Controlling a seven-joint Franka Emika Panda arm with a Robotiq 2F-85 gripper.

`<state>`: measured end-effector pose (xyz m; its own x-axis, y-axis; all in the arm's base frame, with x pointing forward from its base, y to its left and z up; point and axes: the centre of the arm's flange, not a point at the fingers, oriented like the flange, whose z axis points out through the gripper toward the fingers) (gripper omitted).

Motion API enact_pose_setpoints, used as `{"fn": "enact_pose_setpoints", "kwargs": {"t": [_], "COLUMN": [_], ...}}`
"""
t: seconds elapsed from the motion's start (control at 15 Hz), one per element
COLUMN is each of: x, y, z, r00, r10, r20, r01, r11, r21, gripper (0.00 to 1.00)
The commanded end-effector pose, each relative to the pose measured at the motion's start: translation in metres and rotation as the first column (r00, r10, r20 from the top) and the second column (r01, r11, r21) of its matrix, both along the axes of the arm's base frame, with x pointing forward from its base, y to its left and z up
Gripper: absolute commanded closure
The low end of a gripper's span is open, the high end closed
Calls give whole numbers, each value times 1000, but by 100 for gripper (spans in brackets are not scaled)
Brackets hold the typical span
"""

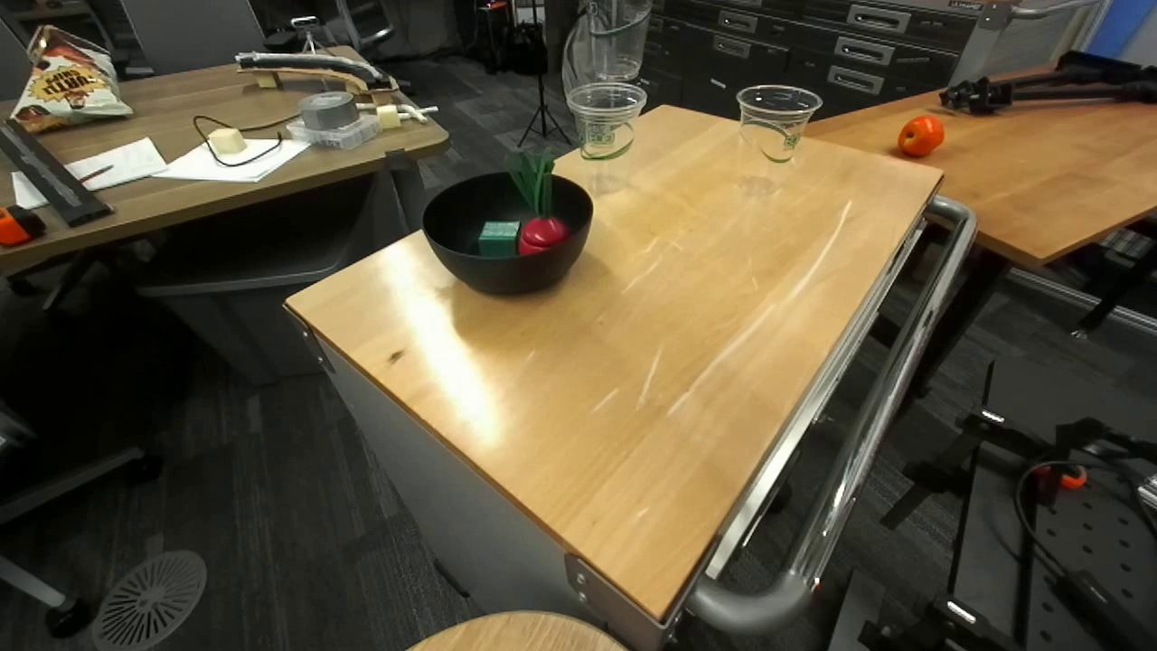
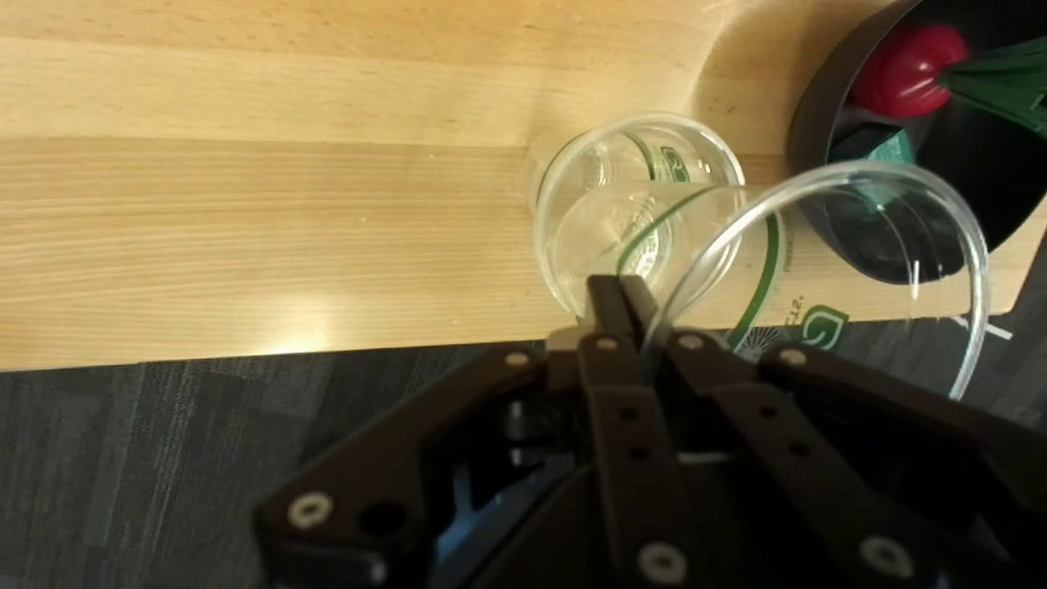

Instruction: Stack the cups then put the radish toy and the green block on the table

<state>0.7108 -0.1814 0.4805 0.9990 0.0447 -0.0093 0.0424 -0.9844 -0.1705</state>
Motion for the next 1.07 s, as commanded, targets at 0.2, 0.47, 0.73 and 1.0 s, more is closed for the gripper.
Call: {"fn": "enact_pose_setpoints", "kwargs": {"t": [0.2, 0.47, 0.73, 1.0], "x": [18, 11, -7, -51], "y": [13, 11, -2, -58], "z": [-17, -11, 25, 54], "r00": [996, 996, 999, 990], "r10": [21, 32, 8, -114], "r20": [-83, -79, -39, -88], "r01": [-19, -30, -7, 111], "r11": [1000, 999, 1000, 993], "r21": [14, 27, 14, -36], "gripper": [75, 50, 19, 0]}}
